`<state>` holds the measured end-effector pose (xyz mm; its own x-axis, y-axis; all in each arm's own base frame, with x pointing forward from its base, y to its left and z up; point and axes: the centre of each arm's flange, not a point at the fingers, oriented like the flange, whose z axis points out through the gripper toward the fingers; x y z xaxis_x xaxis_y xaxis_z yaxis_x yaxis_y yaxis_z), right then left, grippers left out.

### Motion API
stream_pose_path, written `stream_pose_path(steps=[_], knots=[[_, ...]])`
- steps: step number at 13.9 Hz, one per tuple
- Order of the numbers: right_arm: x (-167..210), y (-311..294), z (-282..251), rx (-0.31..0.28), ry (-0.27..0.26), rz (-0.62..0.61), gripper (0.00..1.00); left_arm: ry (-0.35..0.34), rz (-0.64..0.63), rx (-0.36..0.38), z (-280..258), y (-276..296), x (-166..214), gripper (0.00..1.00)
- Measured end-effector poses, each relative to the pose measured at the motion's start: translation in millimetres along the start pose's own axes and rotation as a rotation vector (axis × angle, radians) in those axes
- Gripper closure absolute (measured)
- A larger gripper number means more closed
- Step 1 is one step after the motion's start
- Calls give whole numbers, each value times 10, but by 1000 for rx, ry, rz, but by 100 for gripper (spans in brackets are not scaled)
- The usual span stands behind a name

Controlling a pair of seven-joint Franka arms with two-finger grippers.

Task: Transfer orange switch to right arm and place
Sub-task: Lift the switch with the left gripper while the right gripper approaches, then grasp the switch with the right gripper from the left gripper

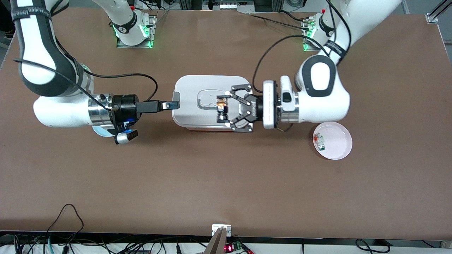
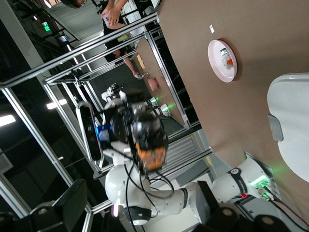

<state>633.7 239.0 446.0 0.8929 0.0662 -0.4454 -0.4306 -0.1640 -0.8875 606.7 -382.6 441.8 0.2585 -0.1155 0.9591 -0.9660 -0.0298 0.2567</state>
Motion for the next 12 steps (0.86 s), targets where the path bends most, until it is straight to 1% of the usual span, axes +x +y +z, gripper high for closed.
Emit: stream_pose_path(steps=[2, 4, 6, 11, 12], knots=[[128, 178, 88, 30, -12, 44, 0, 23, 15, 24, 248, 130, -16, 28], [179, 278, 157, 42, -21, 68, 0, 18, 13, 38, 360, 180, -44, 28], [161, 277, 222, 44, -30, 73, 0, 19, 4, 44, 347, 124, -91, 28], [82, 268, 451, 85, -58, 93, 0, 37, -1, 53, 319, 15, -91, 28], [71, 272, 515, 92, -56, 97, 0, 37, 0, 53, 318, 14, -87, 28]])
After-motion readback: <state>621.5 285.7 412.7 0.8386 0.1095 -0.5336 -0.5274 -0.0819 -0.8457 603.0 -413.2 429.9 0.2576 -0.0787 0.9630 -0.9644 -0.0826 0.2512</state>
